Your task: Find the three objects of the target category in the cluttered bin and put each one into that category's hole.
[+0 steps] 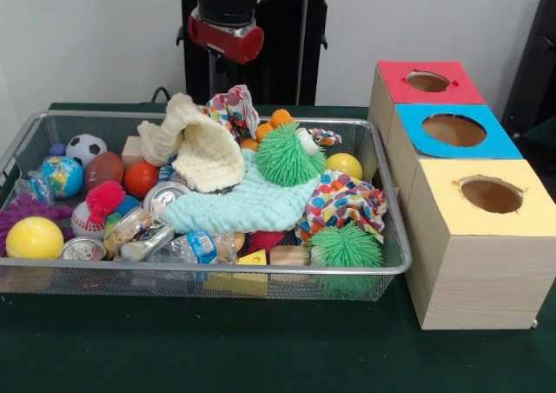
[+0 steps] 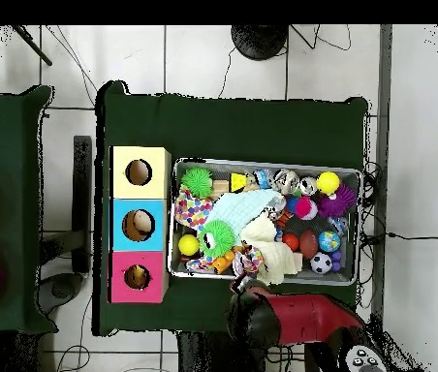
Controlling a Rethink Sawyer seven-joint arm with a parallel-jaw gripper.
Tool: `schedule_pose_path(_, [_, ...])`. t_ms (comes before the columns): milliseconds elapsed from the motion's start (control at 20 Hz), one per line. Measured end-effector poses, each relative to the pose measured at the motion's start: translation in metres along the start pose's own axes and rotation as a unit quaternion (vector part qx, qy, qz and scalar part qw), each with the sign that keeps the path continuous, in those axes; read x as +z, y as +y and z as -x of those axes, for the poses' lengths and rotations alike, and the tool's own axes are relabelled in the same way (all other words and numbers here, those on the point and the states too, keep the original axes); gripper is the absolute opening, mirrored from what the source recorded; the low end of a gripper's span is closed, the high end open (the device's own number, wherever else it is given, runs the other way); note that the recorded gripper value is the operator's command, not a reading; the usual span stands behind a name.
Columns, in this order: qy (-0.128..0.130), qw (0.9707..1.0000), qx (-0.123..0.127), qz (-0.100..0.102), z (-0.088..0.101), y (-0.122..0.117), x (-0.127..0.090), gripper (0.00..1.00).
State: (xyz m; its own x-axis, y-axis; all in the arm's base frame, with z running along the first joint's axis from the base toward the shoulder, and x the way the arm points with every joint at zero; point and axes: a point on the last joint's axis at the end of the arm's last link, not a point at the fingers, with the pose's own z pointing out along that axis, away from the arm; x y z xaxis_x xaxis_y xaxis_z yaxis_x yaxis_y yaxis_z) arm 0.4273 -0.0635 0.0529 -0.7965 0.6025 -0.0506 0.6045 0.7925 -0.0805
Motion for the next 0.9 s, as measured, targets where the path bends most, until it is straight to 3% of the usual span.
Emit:
schedule_pose_path(50, [-0.007,0.9997,-0.024,0.0,-0.002,0.006,-0.001,0.0])
schedule_pose_path(200, [-0.014,0.9988,-0.047,0.0,-0.006,0.013,-0.002,0.0])
schedule_pose_path(350, [-0.015,0.9985,-0.052,0.002,-0.007,0.018,-0.002,0.0])
schedule_pose_path(600, [-0.007,0.999,-0.042,0.012,0.0,0.028,-0.001,0.0])
schedule_pose_path(900, [0.025,0.9996,-0.016,-0.001,0.021,0.051,-0.003,0.0])
